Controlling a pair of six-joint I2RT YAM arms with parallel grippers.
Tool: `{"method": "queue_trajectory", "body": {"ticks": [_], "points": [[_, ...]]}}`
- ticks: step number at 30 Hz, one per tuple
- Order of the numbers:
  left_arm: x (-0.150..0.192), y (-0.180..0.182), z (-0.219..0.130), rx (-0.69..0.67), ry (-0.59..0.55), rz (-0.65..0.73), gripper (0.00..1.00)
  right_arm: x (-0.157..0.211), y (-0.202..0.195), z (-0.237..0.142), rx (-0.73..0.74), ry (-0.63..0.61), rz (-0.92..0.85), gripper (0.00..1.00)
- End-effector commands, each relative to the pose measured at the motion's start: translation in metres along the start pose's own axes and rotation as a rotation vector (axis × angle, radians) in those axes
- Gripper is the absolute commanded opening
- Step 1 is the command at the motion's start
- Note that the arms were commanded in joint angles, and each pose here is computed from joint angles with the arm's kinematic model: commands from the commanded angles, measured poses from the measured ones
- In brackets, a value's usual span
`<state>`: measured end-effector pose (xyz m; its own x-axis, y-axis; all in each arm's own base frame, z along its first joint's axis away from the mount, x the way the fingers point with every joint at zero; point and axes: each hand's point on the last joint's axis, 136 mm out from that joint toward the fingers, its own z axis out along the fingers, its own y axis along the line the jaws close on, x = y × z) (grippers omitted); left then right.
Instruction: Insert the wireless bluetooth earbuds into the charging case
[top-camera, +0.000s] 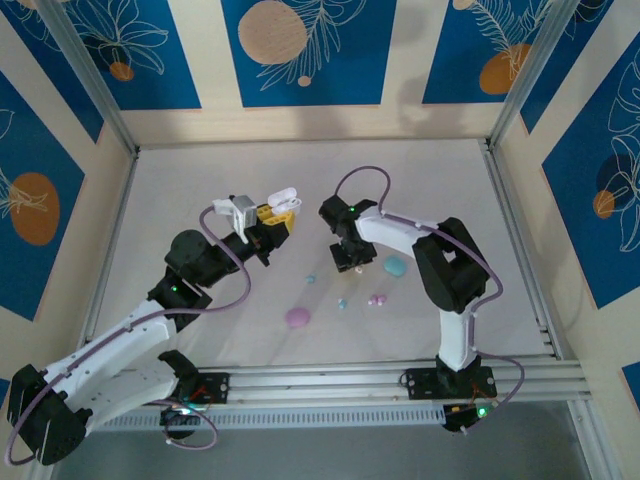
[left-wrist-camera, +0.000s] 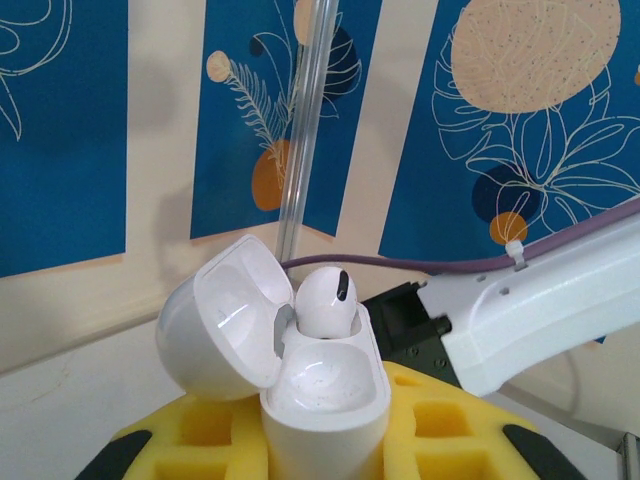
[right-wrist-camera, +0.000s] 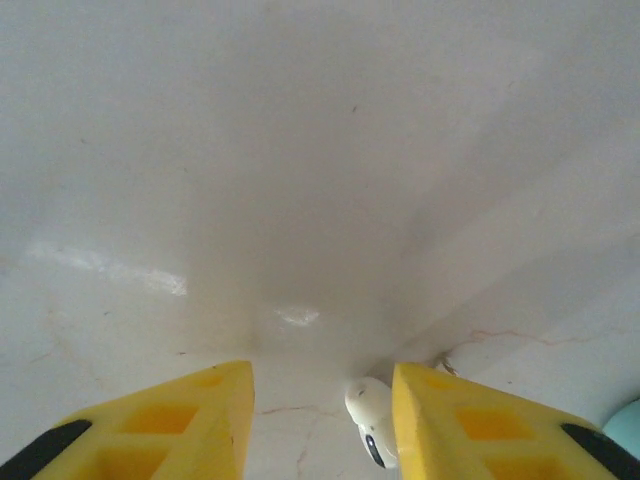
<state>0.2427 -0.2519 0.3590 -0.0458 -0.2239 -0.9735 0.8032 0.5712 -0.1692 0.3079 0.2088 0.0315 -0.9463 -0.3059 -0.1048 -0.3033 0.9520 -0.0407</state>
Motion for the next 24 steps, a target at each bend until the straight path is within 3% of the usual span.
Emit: {"method": "queue_trajectory", "body": {"ticks": [1, 6, 9, 14, 24], "points": [[-0.006, -0.003, -0.003, 0.003, -0.032, 0.010, 0.13, -0.014, 0.004, -0.024, -0.172, -0.052, 0.023, 0.44], [-0.008, -0.003, 0.002, 0.008, -0.032, 0.019, 0.14, -0.025, 0.013, -0.023, -0.374, -0.022, 0.057, 0.46], [-0.011, -0.004, 0.005, 0.012, -0.039, 0.017, 0.14, -0.024, 0.016, -0.014, -0.421, 0.028, 0.067, 0.47], [-0.006, -0.003, 0.006, 0.013, -0.029, -0.002, 0.14, -0.015, 0.010, 0.003, -0.414, 0.100, 0.104, 0.47], [-0.004, -0.001, 0.009, 0.010, -0.014, -0.005, 0.14, 0.004, -0.017, 0.010, -0.288, 0.116, 0.118, 0.48]]}}
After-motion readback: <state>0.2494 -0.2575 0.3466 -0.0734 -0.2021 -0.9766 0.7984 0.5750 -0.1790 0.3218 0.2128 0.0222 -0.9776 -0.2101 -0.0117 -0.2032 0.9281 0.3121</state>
